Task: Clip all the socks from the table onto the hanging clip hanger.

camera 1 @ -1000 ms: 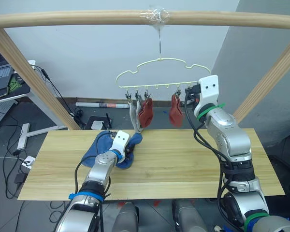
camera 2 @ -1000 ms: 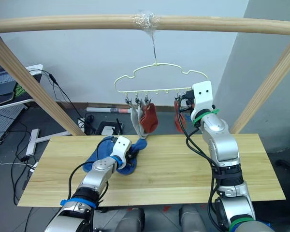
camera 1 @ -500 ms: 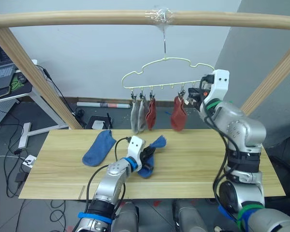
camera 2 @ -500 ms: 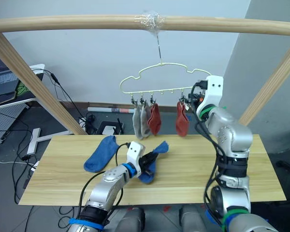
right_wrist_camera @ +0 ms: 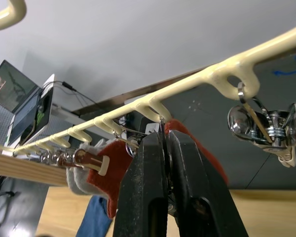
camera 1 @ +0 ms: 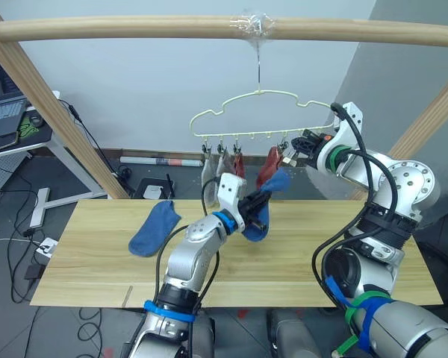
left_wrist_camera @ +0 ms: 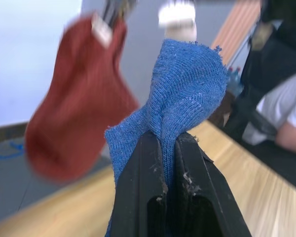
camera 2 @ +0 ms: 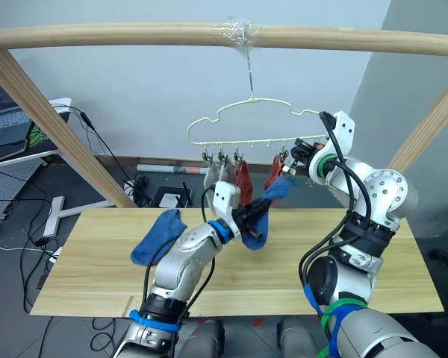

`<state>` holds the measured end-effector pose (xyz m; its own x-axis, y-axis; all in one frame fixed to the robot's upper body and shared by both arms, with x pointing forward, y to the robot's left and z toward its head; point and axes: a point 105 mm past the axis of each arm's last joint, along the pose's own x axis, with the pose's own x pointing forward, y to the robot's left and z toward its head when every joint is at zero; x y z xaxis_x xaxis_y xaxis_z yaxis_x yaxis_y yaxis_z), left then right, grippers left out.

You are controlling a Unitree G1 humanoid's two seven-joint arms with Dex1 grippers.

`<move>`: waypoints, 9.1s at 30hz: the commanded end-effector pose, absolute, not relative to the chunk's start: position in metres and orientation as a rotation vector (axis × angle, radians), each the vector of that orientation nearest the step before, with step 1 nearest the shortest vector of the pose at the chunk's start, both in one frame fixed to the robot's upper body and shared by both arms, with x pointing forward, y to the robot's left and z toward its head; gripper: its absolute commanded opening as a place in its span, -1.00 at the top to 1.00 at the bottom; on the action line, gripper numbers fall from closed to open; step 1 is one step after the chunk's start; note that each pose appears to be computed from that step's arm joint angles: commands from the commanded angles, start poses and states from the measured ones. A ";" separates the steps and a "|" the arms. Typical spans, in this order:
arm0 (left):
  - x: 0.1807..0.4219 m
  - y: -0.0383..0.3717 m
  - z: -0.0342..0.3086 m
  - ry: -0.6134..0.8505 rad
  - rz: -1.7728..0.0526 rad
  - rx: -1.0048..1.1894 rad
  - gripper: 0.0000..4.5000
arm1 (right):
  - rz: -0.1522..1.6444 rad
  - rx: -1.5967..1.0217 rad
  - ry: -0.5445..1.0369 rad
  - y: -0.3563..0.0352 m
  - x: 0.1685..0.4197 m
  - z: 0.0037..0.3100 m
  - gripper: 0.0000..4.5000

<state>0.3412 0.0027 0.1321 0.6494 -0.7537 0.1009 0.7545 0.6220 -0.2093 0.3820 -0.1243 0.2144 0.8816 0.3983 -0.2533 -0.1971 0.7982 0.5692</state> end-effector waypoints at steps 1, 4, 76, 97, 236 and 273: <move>0.343 0.001 0.144 -0.047 -0.873 -0.269 1.00 | 0.237 0.568 0.413 -0.141 0.379 0.202 1.00; 0.345 -0.001 0.146 -0.051 -0.874 -0.278 1.00 | 0.237 0.569 0.418 -0.140 0.377 0.200 1.00; 0.304 0.103 0.200 -0.076 -0.898 -0.011 -1.00 | 0.134 -0.031 -0.153 -0.136 0.360 0.197 0.09; 0.303 0.097 0.219 -0.136 -0.909 0.050 -1.00 | 0.130 -0.003 -0.225 -0.117 0.397 0.211 0.09; 0.344 -0.023 0.160 -0.426 -0.736 0.363 0.99 | 0.300 0.403 0.448 -0.167 0.375 0.221 1.00; 0.336 -0.056 0.172 -0.199 -0.894 -0.011 1.00 | 0.397 0.419 0.260 -0.164 0.354 0.264 -0.99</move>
